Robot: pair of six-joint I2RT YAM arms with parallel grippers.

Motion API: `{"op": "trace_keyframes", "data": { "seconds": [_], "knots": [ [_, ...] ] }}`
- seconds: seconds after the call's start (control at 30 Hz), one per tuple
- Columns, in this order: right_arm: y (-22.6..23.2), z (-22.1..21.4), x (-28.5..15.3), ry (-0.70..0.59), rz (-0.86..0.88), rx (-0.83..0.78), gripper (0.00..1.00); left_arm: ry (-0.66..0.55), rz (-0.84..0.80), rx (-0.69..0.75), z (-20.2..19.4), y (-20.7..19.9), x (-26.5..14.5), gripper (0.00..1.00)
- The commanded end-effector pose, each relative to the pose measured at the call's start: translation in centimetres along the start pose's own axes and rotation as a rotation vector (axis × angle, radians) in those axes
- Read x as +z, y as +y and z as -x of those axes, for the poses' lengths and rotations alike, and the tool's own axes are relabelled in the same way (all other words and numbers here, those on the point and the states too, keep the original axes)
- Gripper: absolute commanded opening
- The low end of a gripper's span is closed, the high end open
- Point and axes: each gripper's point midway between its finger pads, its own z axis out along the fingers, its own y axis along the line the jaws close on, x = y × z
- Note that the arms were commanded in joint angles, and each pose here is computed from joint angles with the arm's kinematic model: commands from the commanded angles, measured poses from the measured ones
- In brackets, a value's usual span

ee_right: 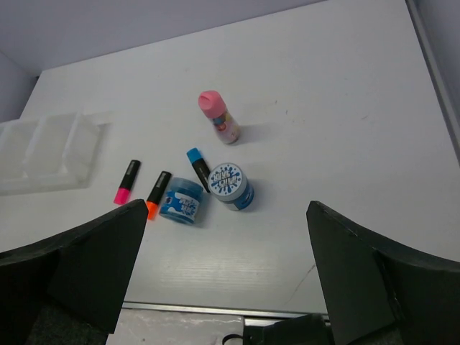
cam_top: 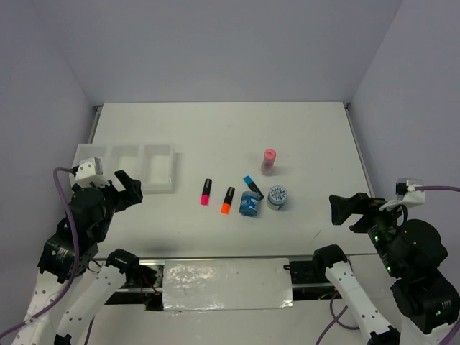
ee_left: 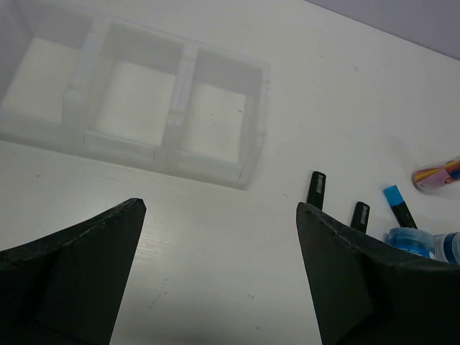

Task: Sort the stationery into containers
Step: Pick up the stationery from the center of the board.

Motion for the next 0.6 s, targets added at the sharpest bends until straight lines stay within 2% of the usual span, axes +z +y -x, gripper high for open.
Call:
{"op": "trace_keyframes", "data": {
  "seconds": [0.0, 0.27, 0.57],
  "knots": [
    [0.0, 0.8, 0.1, -0.016, -0.011, -0.009, 1.0, -0.032, -0.03, -0.017, 1.1, -0.8, 0.0, 1.0],
    [0.8, 0.1, 0.6, 0.014, 0.03, -0.006, 1.0, -0.034, -0.026, -0.019, 1.1, -0.7, 0.0, 0.99],
    [0.6, -1.0, 2.3, 0.061, -0.002, 0.035, 1.0, -0.02, -0.031, -0.011, 0.9, -1.0, 0.3, 0.99]
  ]
}}
